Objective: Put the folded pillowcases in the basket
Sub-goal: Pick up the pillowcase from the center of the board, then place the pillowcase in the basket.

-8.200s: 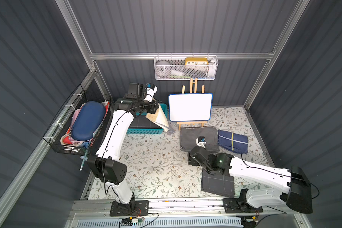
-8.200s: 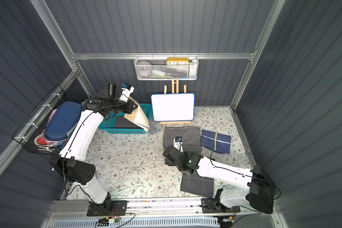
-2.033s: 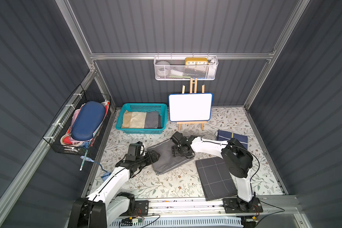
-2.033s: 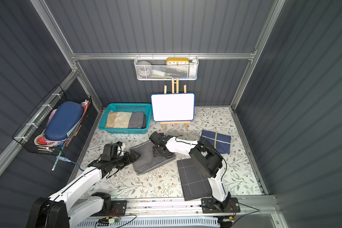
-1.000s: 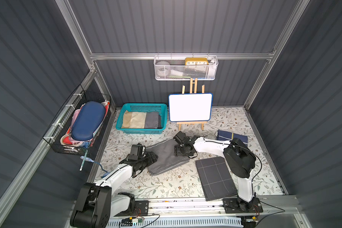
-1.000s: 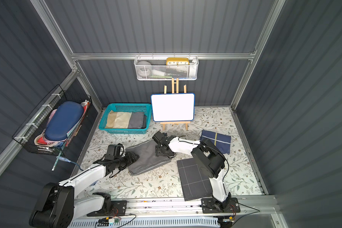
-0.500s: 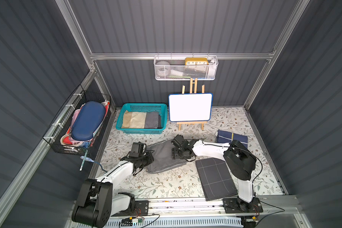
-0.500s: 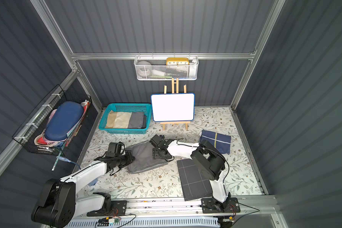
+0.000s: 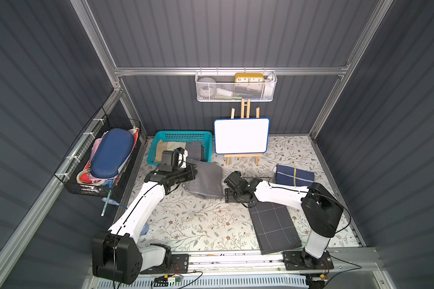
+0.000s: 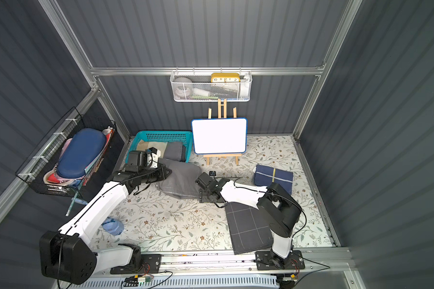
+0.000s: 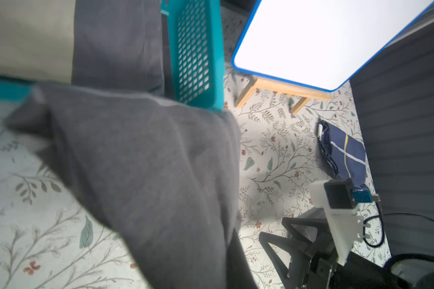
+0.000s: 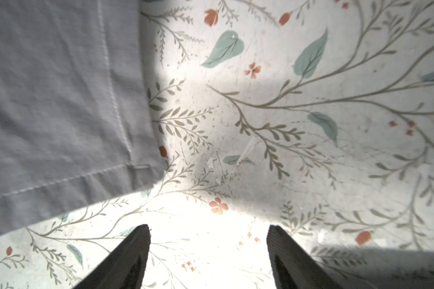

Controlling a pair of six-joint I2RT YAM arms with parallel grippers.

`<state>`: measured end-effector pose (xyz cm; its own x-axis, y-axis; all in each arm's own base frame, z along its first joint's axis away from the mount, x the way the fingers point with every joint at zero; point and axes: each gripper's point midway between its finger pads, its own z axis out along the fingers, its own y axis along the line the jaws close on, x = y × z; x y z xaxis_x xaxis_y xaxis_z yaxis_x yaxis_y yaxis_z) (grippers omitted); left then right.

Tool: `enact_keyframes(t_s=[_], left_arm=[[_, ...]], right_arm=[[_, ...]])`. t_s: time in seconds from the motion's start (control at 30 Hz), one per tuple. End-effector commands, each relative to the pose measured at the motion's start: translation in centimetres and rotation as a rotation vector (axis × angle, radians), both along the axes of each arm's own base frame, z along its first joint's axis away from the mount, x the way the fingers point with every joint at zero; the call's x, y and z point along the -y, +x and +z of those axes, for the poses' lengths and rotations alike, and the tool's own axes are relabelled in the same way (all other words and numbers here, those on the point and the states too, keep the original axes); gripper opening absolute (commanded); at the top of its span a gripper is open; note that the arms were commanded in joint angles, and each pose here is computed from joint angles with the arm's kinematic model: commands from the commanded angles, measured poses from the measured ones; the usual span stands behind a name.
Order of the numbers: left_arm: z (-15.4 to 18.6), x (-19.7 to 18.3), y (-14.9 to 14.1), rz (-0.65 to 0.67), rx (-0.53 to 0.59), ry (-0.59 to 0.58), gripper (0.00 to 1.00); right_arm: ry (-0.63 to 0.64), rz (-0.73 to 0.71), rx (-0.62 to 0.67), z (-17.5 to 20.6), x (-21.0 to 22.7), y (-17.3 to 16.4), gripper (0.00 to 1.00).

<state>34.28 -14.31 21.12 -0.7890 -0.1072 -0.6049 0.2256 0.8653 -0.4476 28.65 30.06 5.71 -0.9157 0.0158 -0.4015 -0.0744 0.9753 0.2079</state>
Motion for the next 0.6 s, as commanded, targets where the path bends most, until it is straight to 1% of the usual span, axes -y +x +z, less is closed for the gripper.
enact_keyframes(t_s=[0.0,0.13,0.17,0.23,0.33,0.4,0.47,0.57], left_arm=[[1.8,0.6,-0.7,-0.116,0.017,0.047,0.0],[4.4,0.5,0.4,-0.142,0.072,0.095,0.0],[5.9,0.6,0.9,-0.158,0.113,0.109,0.0],[7.6,0.5,1.4,-0.18,0.18,0.141,0.0],[10.5,0.4,2.4,-0.216,0.329,0.204,0.0],[11.9,-0.2,3.2,-0.216,0.399,0.276,0.0],[13.2,-0.3,4.1,-0.245,0.458,0.336,0.0],[14.2,-0.4,5.1,-0.282,0.533,0.417,0.0]], right_arm=[[-0.045,-0.024,0.01,0.0,1.5,-0.4,0.79],[-0.029,-0.026,0.016,0.6,1.5,-0.5,0.79],[-0.025,-0.025,0.02,0.8,1.5,-0.5,0.79],[-0.033,-0.018,0.015,1.1,1.8,-0.8,0.79],[-0.036,-0.013,0.018,1.9,2.2,-1.1,0.79],[-0.032,-0.019,0.029,2.3,2.7,-1.3,0.79],[-0.026,-0.025,0.039,2.6,3.1,-1.5,0.79],[-0.023,-0.03,0.046,2.9,3.6,-1.8,0.79]])
